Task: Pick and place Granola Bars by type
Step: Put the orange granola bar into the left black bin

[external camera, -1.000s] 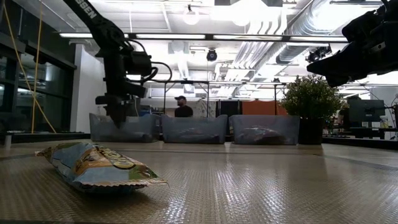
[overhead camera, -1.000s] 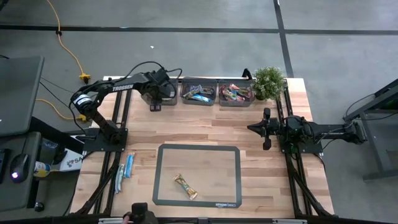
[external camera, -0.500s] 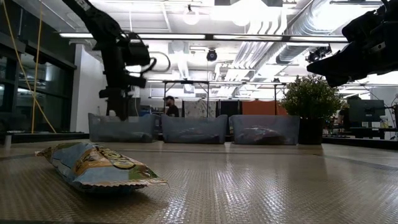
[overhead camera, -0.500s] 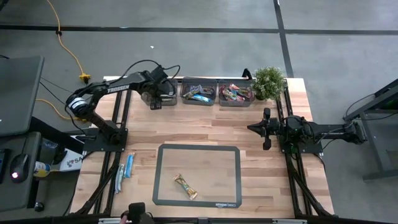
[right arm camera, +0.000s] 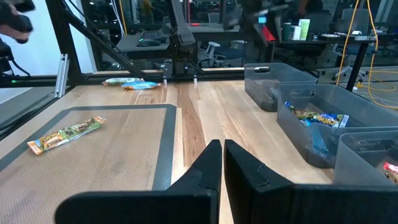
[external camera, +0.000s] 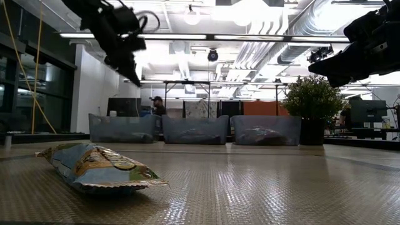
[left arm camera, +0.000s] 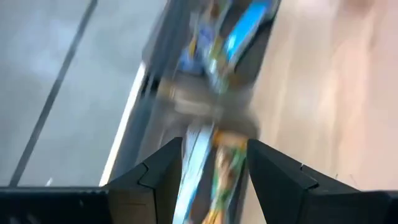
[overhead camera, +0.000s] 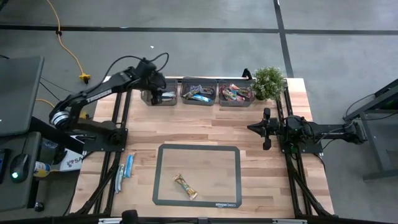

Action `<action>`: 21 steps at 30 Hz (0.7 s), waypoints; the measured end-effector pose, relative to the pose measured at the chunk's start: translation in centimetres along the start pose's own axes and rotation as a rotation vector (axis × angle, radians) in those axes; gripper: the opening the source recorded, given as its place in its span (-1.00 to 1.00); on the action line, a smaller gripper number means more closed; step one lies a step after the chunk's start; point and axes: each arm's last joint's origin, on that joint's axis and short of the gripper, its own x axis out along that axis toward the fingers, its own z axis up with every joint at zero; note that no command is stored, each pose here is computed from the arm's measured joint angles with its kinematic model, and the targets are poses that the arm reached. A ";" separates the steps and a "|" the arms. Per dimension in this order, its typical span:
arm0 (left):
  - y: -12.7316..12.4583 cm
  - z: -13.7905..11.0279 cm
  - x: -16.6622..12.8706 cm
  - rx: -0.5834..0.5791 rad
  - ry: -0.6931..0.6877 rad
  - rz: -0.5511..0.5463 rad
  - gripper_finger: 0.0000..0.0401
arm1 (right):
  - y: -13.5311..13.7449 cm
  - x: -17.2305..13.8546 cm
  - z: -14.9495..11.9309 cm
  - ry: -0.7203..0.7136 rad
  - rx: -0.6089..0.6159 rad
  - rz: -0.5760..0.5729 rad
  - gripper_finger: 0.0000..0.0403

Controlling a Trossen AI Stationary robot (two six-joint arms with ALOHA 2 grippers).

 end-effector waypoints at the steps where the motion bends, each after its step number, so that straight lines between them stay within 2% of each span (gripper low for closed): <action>1: 0.0 0.3 -0.5 -0.015 -0.045 -0.011 -0.13 | 0.0 0.0 0.0 0.000 0.000 0.000 -0.99; 9: -0.4 2.1 -4.2 -0.162 -0.402 -0.197 -0.13 | 0.0 0.0 0.0 0.000 0.000 0.000 -0.99; 21: -1.6 1.5 -8.3 -0.162 -0.504 -0.254 -0.13 | 0.0 0.0 0.0 0.000 0.000 0.000 -0.99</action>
